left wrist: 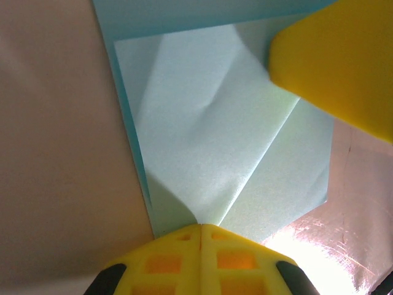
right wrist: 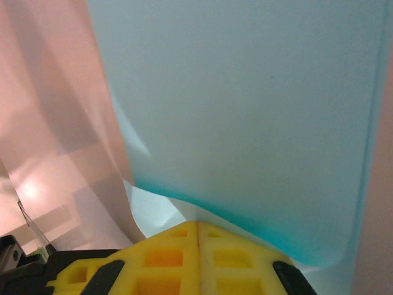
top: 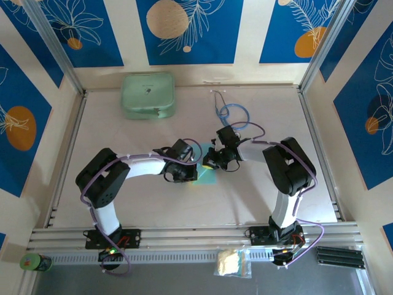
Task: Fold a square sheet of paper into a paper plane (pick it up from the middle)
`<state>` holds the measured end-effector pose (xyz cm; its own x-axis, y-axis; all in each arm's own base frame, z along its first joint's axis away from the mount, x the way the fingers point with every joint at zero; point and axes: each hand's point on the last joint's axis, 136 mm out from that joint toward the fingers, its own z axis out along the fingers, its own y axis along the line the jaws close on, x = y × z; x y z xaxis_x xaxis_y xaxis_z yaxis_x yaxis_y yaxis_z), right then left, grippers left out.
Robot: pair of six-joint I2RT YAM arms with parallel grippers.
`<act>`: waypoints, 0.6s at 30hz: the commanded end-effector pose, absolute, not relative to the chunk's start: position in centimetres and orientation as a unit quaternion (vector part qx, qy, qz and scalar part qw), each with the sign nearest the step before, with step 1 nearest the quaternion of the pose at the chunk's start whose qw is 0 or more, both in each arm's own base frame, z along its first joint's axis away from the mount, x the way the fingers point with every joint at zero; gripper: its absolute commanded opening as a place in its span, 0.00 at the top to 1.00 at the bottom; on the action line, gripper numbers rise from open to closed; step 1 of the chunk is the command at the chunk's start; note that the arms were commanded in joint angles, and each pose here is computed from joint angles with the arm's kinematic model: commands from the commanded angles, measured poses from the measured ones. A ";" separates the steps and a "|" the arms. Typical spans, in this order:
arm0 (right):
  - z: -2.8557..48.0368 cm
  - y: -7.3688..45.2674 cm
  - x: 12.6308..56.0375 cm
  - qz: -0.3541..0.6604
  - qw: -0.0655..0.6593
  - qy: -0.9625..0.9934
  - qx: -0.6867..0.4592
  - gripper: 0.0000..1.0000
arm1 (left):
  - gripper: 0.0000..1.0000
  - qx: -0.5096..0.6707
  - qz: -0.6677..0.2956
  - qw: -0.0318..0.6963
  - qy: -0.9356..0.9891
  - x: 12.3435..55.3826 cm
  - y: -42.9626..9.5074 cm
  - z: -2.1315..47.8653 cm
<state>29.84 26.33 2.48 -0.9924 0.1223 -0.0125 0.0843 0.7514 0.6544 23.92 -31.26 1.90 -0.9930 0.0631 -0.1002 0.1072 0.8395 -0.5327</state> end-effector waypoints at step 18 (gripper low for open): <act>1.0 27.8 25.9 0.346 -0.022 0.938 0.023 1.00 | 1.00 0.039 -0.242 0.008 0.969 22.6 -29.7 -0.7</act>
<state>26.72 27.55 1.59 -0.9983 0.0527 0.0254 0.0566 0.7614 0.6458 23.94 -31.28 1.88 -0.9929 0.0631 -0.1008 0.1075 0.8392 -0.5331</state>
